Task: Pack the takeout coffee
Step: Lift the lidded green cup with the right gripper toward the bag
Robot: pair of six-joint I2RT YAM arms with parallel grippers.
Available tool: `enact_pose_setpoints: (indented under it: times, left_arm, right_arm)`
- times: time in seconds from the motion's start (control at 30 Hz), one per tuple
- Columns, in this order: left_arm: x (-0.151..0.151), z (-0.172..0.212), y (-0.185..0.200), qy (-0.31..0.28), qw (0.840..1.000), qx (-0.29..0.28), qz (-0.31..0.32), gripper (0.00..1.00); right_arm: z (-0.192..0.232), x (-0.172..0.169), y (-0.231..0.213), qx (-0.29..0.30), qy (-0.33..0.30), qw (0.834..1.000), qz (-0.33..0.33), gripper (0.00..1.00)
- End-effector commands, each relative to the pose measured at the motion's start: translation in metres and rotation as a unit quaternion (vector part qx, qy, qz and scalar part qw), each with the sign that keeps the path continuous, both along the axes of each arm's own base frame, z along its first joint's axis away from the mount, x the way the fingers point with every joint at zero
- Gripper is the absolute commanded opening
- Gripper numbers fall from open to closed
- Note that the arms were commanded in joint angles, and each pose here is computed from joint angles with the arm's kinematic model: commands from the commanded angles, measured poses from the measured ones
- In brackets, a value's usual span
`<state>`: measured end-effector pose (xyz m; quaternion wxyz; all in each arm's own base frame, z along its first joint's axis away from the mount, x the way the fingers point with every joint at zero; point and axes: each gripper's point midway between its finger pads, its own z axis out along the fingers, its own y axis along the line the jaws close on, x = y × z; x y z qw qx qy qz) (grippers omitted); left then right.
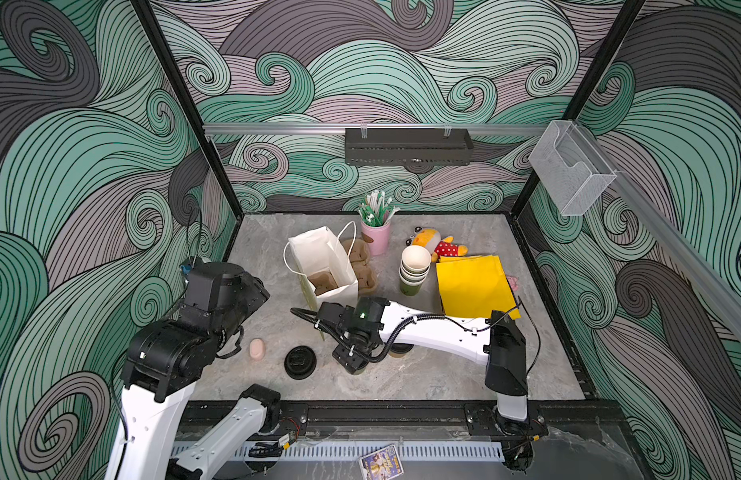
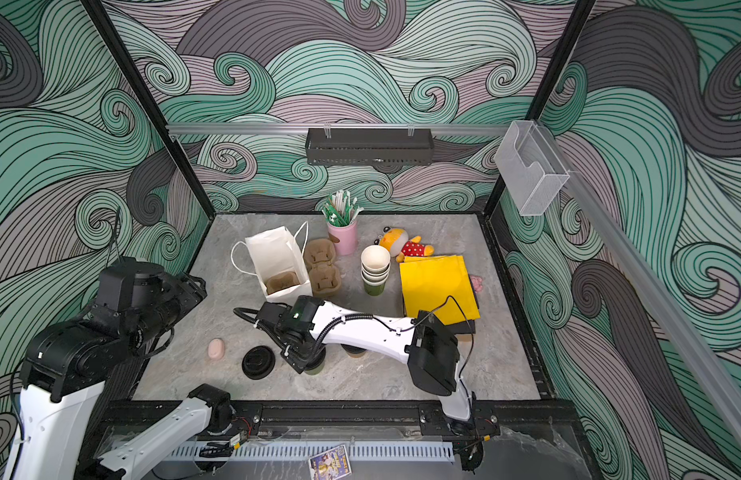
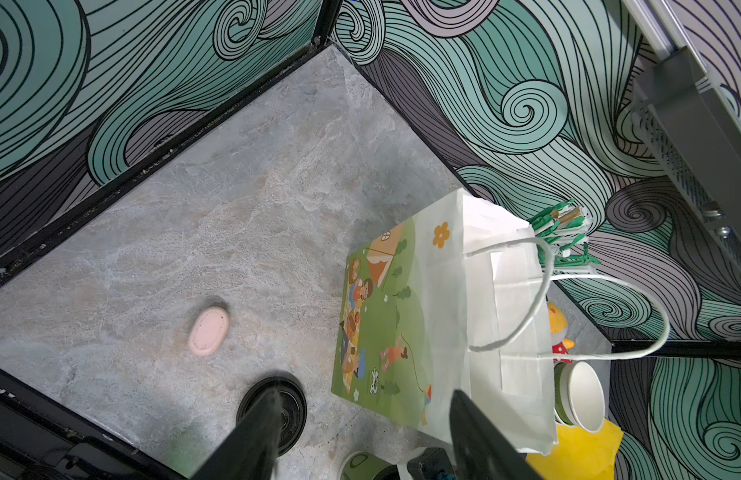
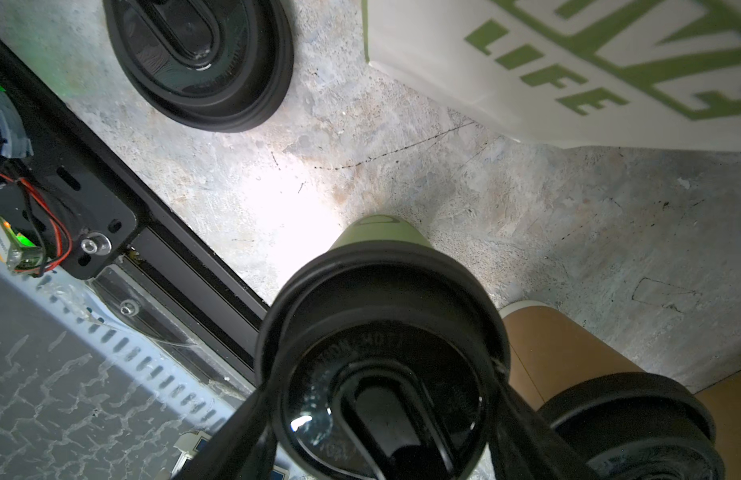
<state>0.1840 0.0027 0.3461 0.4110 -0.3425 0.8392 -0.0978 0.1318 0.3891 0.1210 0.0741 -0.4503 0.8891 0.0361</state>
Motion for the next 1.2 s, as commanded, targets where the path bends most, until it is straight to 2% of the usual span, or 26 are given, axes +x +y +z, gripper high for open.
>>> enact_pose_setpoints:
  times: [0.0, 0.3, 0.53, 0.8, 1.0, 1.17]
  left_arm:
    - [-0.003, 0.0, 0.004, 0.0, 1.0, 0.002, 0.007, 0.66]
    - [-0.004, 0.001, 0.004, -0.001, 1.0, 0.005, 0.004, 0.67]
    - [0.0, 0.004, -0.002, -0.002, 1.0, 0.008, -0.016, 0.73]
    - [0.013, 0.003, -0.019, 0.01, 0.999, -0.013, -0.048, 0.81]
    - [0.036, 0.005, -0.046, 0.027, 0.994, -0.03, -0.104, 0.86]
    - [0.059, -0.003, -0.061, 0.062, 0.988, -0.021, -0.138, 0.9]
  right_arm:
    - [-0.027, -0.003, -0.015, -0.05, 0.015, 0.999, -0.002, 0.71]
    - [0.0, -0.003, -0.012, -0.026, 0.0, 1.0, -0.011, 0.65]
    - [0.036, -0.014, -0.024, -0.009, -0.01, 0.999, -0.038, 0.62]
    - [0.085, -0.034, -0.056, 0.014, -0.014, 0.995, -0.1, 0.6]
    - [0.125, -0.035, -0.082, 0.035, -0.024, 0.988, -0.148, 0.6]
    - [0.155, -0.032, -0.099, 0.063, -0.039, 0.982, -0.174, 0.6]
